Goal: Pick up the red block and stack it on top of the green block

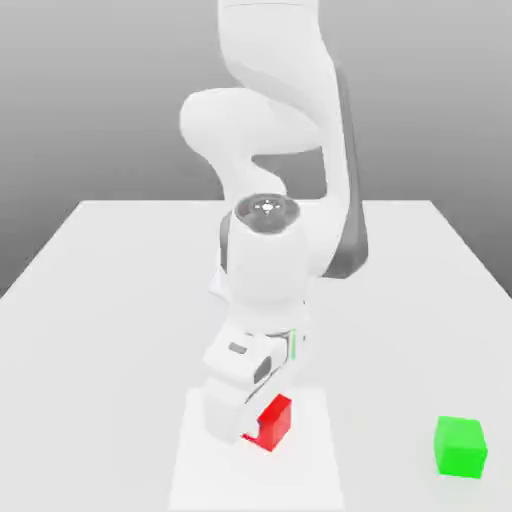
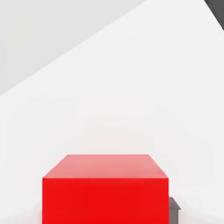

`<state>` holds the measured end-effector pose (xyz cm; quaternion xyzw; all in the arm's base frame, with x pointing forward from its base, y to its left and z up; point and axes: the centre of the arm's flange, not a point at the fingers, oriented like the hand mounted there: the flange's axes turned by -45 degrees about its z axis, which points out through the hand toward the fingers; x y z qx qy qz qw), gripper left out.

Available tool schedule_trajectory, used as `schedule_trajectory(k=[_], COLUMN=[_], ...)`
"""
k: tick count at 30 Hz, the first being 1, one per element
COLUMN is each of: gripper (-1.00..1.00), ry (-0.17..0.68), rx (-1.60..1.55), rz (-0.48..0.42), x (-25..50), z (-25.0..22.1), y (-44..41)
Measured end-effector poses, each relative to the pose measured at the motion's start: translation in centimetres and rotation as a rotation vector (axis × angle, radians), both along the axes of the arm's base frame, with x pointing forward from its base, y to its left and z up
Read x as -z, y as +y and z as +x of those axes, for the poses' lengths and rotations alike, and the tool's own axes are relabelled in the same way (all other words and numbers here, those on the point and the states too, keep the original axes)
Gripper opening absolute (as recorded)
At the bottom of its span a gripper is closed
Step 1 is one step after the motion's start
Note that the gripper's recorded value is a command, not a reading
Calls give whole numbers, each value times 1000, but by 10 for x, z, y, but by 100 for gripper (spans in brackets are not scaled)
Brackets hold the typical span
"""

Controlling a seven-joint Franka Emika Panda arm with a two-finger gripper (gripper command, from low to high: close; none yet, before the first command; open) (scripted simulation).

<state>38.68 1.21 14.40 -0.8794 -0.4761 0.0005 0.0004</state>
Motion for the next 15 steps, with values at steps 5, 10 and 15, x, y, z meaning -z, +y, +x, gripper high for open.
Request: schedule_trajectory(k=[5,10,15], gripper=[-100,-100,-100], ry=[-3,0,2], rx=[2,17,103], rz=[2,1,3], x=[-34,-66,-74], z=[3,5,20], y=[0,15,60])
